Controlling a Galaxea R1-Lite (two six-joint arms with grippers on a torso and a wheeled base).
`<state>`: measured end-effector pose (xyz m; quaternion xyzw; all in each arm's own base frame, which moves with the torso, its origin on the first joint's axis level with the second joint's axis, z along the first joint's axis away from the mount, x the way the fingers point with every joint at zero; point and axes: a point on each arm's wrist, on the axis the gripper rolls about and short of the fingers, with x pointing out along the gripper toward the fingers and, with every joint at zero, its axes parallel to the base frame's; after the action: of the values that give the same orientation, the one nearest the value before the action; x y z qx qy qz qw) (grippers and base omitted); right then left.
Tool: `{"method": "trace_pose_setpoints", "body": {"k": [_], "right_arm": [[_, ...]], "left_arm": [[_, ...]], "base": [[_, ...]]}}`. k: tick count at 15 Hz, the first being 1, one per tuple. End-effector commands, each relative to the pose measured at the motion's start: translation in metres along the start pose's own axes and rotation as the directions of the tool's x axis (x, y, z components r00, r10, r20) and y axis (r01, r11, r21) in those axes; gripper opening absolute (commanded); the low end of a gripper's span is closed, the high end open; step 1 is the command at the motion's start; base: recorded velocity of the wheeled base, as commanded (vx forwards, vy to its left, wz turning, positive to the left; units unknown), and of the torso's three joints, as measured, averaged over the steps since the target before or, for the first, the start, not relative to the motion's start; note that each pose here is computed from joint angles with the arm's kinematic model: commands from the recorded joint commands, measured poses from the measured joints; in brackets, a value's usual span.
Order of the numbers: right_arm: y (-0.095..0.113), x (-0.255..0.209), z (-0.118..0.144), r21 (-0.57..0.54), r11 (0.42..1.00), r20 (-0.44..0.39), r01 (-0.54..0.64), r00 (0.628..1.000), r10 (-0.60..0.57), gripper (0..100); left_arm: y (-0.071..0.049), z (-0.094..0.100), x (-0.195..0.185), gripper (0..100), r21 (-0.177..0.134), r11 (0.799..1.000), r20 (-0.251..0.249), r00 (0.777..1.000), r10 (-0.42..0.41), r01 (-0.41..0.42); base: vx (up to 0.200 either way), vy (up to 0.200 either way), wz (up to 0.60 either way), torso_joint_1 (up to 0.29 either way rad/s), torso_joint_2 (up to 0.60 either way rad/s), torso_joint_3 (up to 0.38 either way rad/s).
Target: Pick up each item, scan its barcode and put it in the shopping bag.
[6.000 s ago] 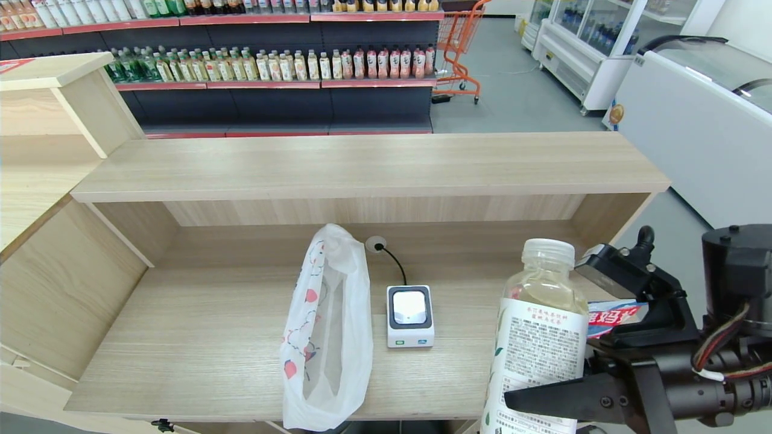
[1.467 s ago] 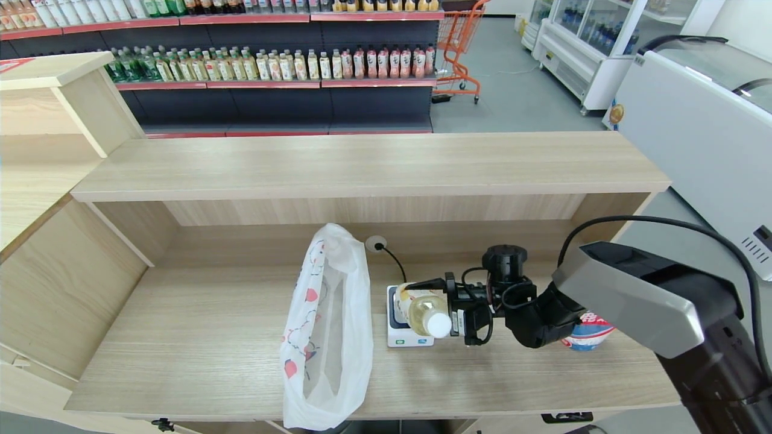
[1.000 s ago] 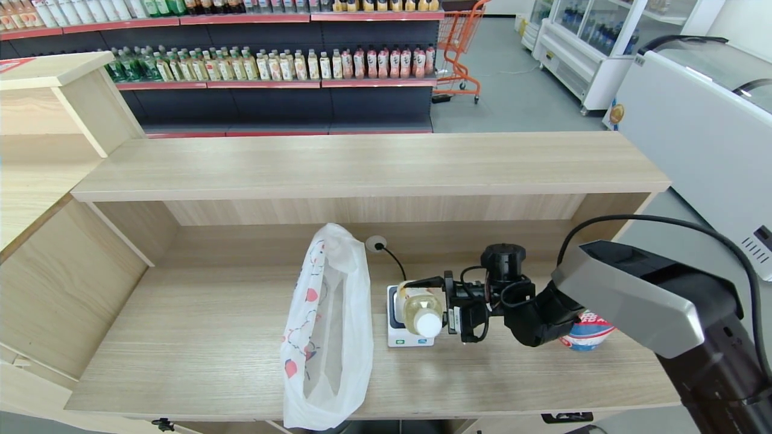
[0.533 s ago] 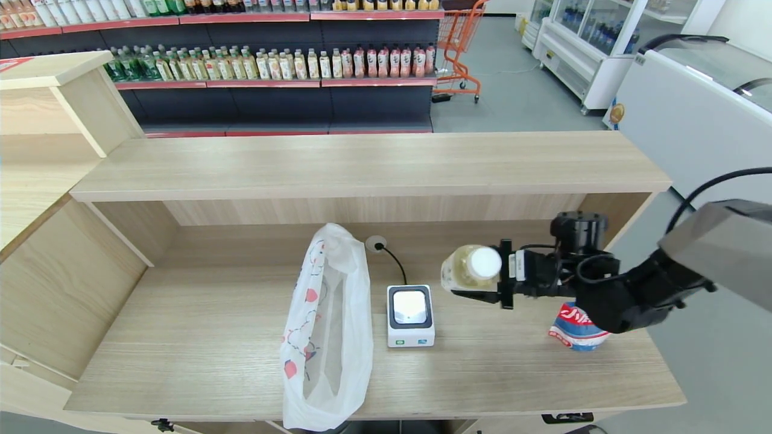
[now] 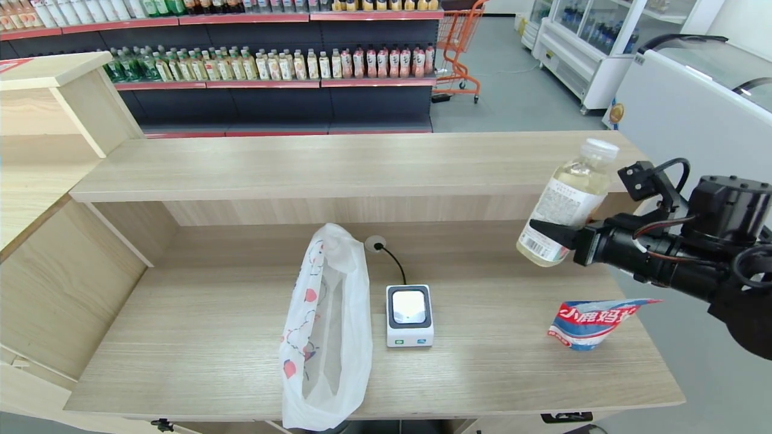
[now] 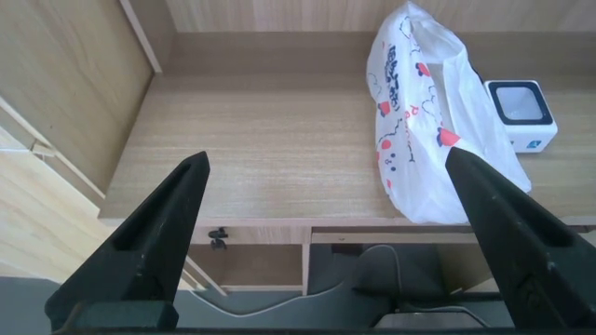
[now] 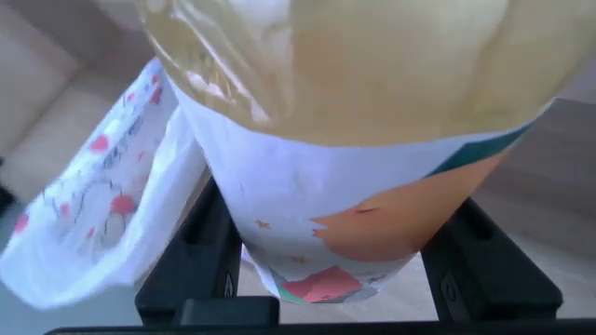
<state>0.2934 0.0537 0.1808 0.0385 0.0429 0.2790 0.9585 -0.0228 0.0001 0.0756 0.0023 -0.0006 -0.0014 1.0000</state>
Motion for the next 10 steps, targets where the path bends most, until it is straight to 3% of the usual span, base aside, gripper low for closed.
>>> {"method": "trace_pose_setpoints", "body": {"k": [1, 3, 10], "right_arm": [[0.015, 0.002, 0.01, 0.01, 1.0, 0.035, -0.023, 0.999, 0.023, 0], [0.02, 0.0, -0.005, 0.033, 0.999, -0.021, -0.036, 0.999, 0.037, 0], [0.048, 0.0, -0.008, 0.03, 0.992, -0.039, -0.122, 0.992, 0.123, 0]], "left_arm": [[0.0, 0.0, 0.0, 100, 0.0, 1.0, 0.0, 1.0, 0.0, 0.0], [0.0, 0.0, 0.0, 100, 0.0, 1.0, 0.0, 1.0, 0.0, 0.0], [0.0, 0.0, 0.0, 100, 0.001, 1.0, 0.0, 1.0, 0.0, 0.0]], "base": [[0.0, 0.0, 0.0, 0.0, 0.0, 0.0], [0.0, 0.0, 0.0, 0.0, 0.0, 0.0], [0.0, 0.0, 0.0, 0.0, 0.0, 0.0]]}}
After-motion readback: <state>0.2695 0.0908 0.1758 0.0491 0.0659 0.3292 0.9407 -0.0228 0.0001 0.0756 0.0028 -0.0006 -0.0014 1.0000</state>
